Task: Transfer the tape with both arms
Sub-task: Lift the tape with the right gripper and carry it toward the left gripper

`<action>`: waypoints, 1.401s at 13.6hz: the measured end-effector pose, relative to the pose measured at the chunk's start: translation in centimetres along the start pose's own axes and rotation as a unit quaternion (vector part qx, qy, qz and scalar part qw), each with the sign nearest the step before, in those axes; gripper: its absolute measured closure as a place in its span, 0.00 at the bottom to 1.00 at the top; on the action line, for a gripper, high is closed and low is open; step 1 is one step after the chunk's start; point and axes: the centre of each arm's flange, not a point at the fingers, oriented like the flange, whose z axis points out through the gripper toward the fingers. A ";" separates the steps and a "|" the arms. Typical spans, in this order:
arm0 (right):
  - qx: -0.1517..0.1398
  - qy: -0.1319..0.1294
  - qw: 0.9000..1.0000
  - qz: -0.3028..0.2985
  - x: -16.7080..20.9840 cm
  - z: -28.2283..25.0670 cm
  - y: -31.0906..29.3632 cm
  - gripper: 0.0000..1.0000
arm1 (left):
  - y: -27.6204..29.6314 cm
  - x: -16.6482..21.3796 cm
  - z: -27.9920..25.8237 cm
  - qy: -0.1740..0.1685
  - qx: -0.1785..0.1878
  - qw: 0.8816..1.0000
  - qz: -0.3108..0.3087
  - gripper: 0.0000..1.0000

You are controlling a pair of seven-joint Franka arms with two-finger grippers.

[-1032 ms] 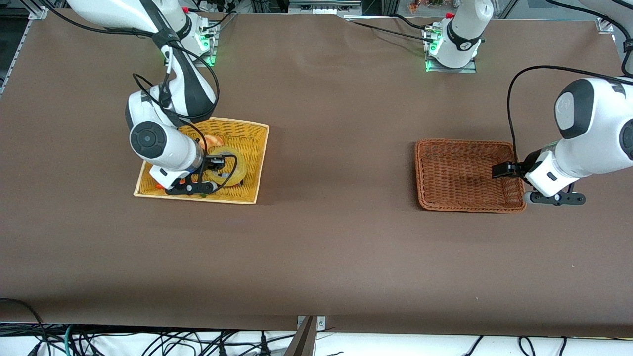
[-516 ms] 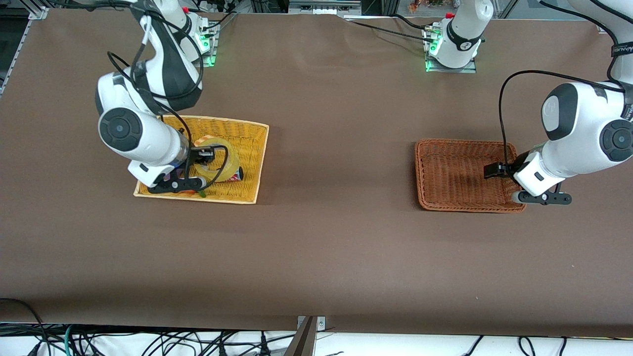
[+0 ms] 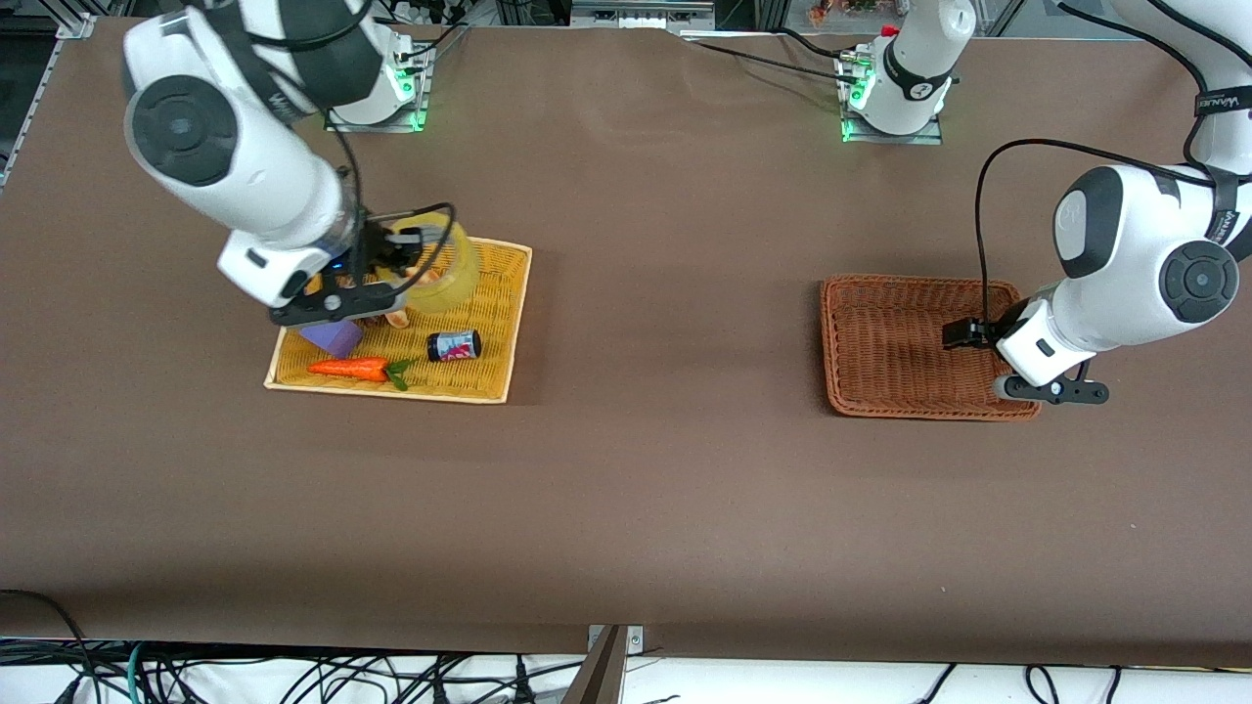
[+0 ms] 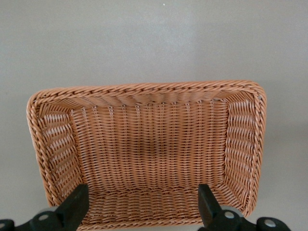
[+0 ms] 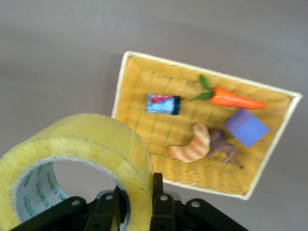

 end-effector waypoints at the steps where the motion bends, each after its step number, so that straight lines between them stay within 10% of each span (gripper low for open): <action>1: 0.004 0.006 1.000 0.005 0.2 1.1 -2.5 0.78 | 0.0 0.0 0.0 0.000 0.000 1.000 0.000 0.00; 10: 0.051 0.059 0.993 0.090 -0.1 20.2 -28.0 0.78 | 4.5 0.3 1.6 -0.012 -0.004 1.000 0.007 0.00; 19: 0.043 0.081 0.992 0.091 2.1 30.5 -29.3 0.78 | 11.1 0.9 4.7 -0.008 -0.014 1.000 -0.017 0.00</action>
